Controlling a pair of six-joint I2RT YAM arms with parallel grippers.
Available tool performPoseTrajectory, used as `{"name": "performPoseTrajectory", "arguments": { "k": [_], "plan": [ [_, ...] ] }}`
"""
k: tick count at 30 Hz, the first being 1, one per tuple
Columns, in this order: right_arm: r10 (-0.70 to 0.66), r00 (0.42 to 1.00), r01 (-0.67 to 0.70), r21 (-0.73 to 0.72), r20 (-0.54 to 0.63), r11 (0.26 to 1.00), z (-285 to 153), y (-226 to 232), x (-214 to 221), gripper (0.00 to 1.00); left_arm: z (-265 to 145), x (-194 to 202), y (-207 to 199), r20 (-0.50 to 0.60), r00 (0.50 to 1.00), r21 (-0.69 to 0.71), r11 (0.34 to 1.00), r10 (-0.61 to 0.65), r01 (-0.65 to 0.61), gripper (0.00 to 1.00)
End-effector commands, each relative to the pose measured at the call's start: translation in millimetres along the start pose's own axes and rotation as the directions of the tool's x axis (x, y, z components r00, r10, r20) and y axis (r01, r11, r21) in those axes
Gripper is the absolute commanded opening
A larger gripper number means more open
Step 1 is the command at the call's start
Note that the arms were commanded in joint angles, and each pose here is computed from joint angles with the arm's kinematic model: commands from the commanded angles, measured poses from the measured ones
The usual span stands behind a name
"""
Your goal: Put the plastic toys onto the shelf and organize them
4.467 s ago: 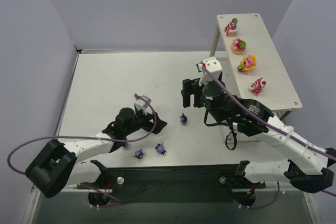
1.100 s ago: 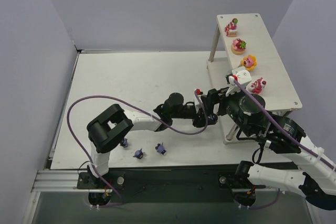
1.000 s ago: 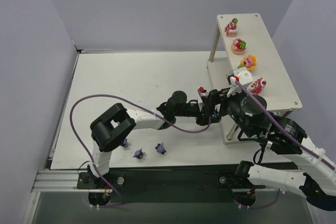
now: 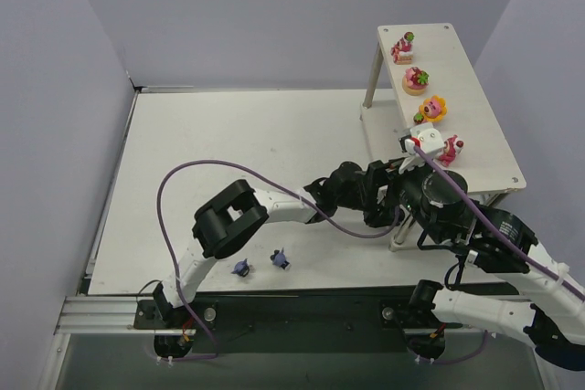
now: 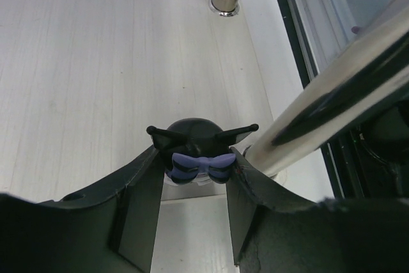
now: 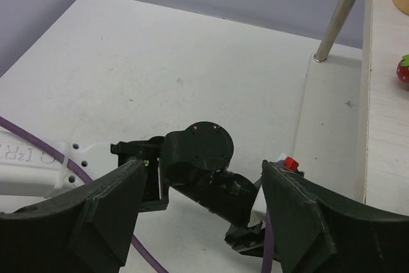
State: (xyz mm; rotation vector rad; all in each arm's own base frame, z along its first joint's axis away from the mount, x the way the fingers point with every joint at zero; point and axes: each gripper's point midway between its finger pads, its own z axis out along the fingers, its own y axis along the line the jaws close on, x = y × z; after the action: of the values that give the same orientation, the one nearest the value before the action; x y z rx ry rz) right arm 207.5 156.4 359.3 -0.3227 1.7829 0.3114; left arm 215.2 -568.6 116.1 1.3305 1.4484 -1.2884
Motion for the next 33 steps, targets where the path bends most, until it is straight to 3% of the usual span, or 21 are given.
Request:
{"name": "performPoseTrajectory", "arguments": {
  "k": [1, 12, 20, 26, 33],
  "plan": [
    [0.015, 1.0, -0.015, 0.015, 0.011, 1.0, -2, -5, -1, 0.74, 11, -18, 7, 0.041, 0.998, -0.002, 0.999, 0.042, -0.042, 0.03],
    [0.01, 1.0, -0.01, 0.025, 0.007, 1.0, -3, -8, 2, 0.74, 24, -14, 16, 0.025, 0.999, -0.004, 0.999, 0.047, -0.047, 0.04],
    [0.005, 1.0, -0.006, 0.035, 0.007, 0.999, -2, -10, 3, 0.74, 24, -8, 13, -0.006, 0.997, -0.01, 0.997, 0.076, -0.076, 0.29],
    [0.005, 1.0, -0.005, 0.038, 0.008, 0.999, -2, -10, 2, 0.74, 26, -2, 14, -0.04, 0.994, -0.027, 0.995, 0.099, -0.1, 0.34],
    [0.003, 1.0, -0.003, 0.047, 0.01, 0.999, -3, -12, 2, 0.74, 25, -3, 13, -0.041, 0.994, -0.03, 0.994, 0.102, -0.103, 0.5]
  ]
}}
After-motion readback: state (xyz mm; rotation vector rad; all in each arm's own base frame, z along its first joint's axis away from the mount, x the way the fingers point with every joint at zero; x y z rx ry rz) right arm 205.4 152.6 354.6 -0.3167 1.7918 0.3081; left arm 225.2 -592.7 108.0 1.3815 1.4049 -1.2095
